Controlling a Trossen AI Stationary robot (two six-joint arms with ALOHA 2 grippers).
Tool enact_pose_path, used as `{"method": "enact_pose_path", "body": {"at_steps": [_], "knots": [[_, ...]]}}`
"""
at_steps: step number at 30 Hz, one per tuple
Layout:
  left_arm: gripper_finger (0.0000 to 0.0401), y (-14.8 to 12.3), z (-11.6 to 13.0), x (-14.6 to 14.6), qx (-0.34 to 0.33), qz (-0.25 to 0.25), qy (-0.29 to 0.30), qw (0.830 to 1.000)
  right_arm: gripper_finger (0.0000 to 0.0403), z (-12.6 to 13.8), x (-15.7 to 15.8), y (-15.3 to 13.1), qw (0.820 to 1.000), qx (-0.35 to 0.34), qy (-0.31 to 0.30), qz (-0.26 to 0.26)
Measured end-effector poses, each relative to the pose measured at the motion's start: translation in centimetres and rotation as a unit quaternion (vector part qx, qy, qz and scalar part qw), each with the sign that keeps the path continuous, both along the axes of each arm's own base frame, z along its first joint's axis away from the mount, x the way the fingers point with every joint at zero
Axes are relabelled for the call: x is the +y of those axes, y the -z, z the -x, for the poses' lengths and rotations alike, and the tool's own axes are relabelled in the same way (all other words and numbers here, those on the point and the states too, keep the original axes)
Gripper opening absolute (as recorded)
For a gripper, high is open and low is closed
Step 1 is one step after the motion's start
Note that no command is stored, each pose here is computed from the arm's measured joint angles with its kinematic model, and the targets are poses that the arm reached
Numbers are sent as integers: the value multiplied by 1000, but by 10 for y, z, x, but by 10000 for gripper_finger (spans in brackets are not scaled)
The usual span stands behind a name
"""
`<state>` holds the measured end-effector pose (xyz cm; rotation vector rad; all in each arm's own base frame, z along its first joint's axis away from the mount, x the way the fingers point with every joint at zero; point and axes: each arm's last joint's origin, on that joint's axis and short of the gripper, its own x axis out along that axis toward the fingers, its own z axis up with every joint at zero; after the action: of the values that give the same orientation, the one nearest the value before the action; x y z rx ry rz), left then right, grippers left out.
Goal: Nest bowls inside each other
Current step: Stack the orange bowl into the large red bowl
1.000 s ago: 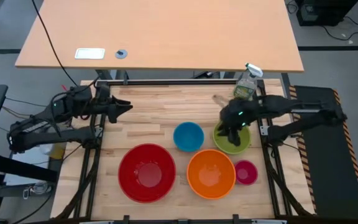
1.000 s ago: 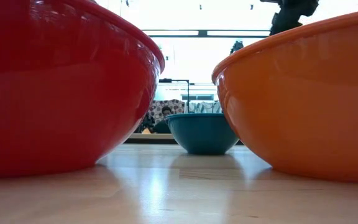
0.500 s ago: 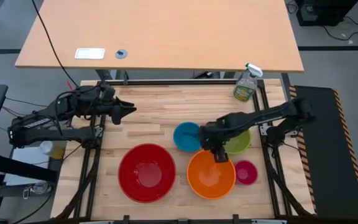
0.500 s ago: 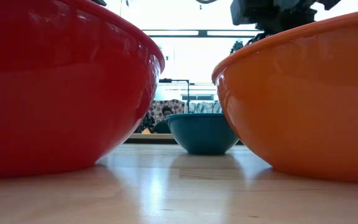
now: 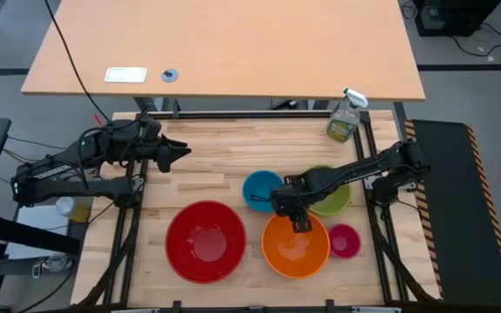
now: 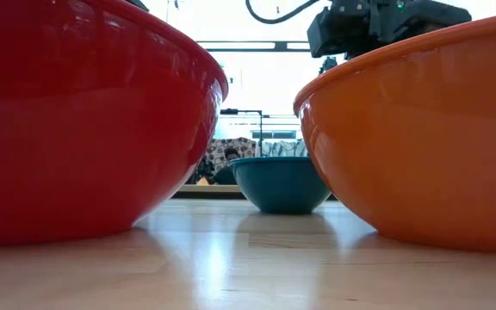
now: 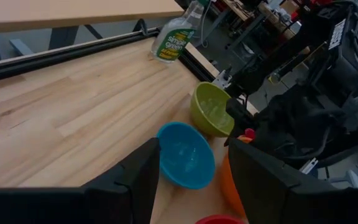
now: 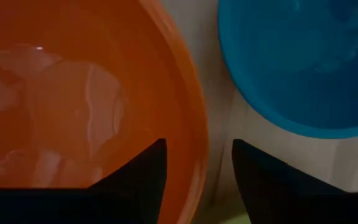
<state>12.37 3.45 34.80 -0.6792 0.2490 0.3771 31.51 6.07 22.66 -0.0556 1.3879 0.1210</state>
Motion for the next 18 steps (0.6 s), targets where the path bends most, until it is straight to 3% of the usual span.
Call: {"method": "enact_pose_path", "body": {"at_steps": [7, 18], "knots": [[194, 1, 0, 0, 4, 1, 1, 1000, 162, -1, 1, 15, 1000, 12, 3, 1], [194, 3, 1, -1, 19, 6, 1, 1000, 63, -2, 1, 22, 1000, 12, 10, 1]]}}
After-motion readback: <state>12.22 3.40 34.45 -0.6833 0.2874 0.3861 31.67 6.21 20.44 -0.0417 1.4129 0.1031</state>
